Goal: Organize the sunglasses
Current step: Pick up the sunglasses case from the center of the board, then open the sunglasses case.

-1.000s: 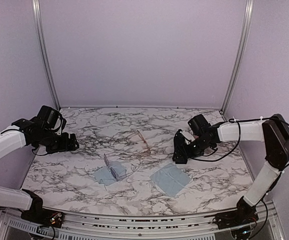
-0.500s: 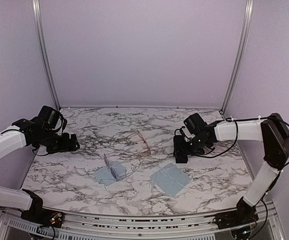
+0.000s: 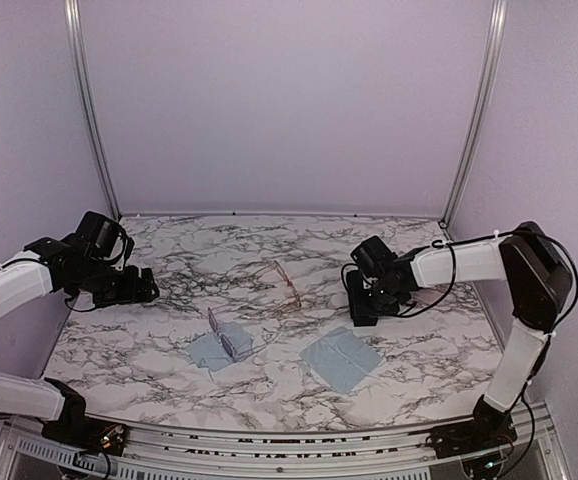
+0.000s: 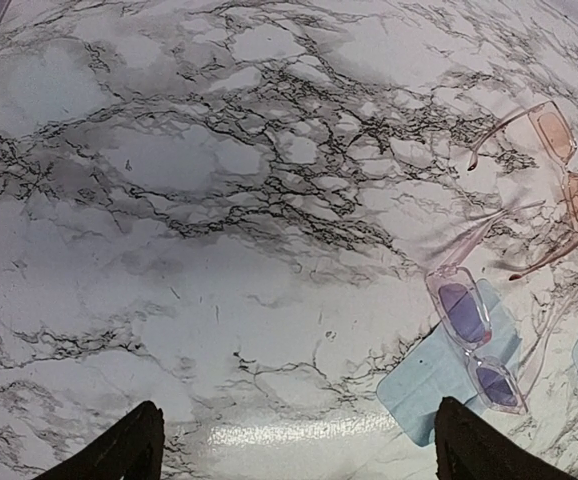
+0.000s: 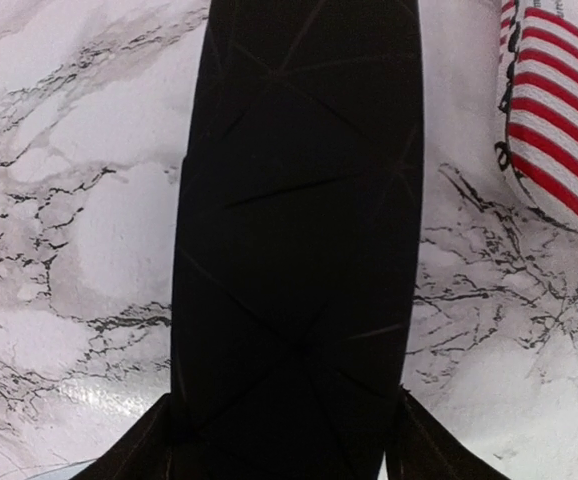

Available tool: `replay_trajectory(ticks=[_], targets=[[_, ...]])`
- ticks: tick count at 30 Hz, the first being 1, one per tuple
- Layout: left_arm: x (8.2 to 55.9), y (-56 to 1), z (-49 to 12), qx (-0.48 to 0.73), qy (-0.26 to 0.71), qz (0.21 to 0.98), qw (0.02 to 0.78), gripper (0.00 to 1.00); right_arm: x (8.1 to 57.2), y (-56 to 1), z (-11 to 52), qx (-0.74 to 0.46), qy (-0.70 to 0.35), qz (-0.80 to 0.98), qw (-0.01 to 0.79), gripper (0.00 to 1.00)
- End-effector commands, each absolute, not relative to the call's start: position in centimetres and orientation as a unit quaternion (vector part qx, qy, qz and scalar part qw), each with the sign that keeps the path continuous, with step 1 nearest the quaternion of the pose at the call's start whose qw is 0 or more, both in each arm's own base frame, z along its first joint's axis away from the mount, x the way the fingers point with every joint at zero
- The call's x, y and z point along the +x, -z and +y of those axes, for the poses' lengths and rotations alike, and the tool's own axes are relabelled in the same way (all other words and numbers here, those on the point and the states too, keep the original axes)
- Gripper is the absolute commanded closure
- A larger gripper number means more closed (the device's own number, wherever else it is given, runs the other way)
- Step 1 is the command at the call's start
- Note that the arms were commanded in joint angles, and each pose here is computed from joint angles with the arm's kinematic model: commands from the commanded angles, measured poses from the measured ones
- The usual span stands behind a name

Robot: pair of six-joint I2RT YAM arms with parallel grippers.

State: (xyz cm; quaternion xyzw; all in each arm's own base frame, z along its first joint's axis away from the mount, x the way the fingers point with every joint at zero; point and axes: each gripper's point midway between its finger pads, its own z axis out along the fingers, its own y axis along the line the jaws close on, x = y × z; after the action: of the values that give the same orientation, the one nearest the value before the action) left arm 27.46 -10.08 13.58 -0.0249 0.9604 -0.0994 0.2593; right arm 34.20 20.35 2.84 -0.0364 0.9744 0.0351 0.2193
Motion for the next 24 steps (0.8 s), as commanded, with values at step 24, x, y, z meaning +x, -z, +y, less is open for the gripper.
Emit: replay_trajectory(ticks=[24], targets=[[32.7,-19.9,-8.2,-0.074,0.037,0.932,0.354,0.01,38.0,-20.1,29.9,-0.184,-0.212,0.859,0.429,0.5]])
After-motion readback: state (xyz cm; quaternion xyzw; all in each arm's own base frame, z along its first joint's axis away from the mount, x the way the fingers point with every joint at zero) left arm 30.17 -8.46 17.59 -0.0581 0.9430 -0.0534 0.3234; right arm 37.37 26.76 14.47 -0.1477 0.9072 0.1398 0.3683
